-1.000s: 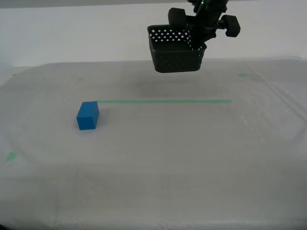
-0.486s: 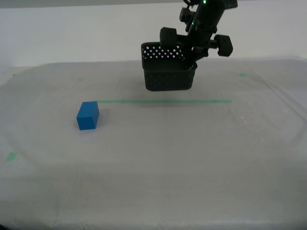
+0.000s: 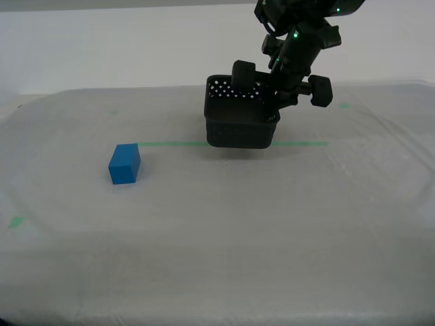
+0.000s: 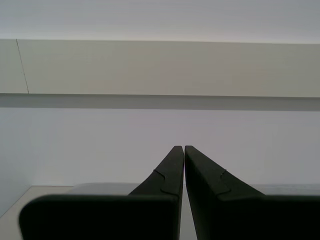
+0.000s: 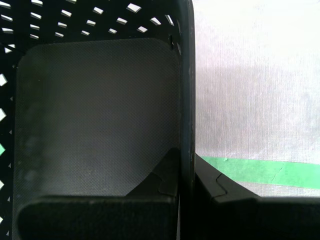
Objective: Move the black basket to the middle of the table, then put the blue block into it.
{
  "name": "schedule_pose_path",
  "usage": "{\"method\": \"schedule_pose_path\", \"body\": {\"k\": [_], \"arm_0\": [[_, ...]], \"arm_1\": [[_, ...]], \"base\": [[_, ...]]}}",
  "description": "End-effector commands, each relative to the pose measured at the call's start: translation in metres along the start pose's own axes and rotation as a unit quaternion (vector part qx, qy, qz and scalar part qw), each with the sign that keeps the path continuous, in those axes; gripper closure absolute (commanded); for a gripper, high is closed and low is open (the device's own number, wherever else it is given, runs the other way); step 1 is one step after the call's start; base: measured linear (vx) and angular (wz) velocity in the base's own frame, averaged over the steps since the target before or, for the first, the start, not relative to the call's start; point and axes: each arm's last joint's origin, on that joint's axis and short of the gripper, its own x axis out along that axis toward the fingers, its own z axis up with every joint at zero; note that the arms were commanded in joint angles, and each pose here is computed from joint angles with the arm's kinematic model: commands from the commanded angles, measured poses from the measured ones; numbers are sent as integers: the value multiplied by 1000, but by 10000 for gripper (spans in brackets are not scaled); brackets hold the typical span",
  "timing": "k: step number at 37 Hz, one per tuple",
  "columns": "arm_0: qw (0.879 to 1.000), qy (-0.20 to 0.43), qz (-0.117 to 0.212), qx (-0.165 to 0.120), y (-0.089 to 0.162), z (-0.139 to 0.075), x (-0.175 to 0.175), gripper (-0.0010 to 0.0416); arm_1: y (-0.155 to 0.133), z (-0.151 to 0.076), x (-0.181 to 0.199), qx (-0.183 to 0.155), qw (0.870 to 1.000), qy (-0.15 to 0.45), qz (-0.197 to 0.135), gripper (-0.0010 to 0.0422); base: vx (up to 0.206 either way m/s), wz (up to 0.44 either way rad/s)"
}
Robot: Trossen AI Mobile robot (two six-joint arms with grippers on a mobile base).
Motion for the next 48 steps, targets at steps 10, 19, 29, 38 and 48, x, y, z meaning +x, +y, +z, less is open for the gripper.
{"method": "schedule_pose_path", "body": {"k": [10, 19, 29, 38, 48], "arm_0": [[999, -27, 7, 16, -4, -3, 5, 407], [1000, -2, -8, 7, -3, -13, 5, 407], [1000, 6, -12, 7, -6, -18, 7, 406], [1000, 9, -6, 7, -5, -18, 7, 402], [1000, 9, 8, 7, -4, -17, 7, 385]], "arm_1": [[0, 1, 0, 1, 1000, -2, 0, 412], [0, 1, 0, 1, 1000, -2, 0, 412], [0, 1, 0, 1, 1000, -2, 0, 412], [0, 1, 0, 1, 1000, -2, 0, 412], [0, 1, 0, 1, 1000, -2, 0, 412]], "base": [[0, 0], [0, 0], [0, 0], [0, 0], [0, 0]]}}
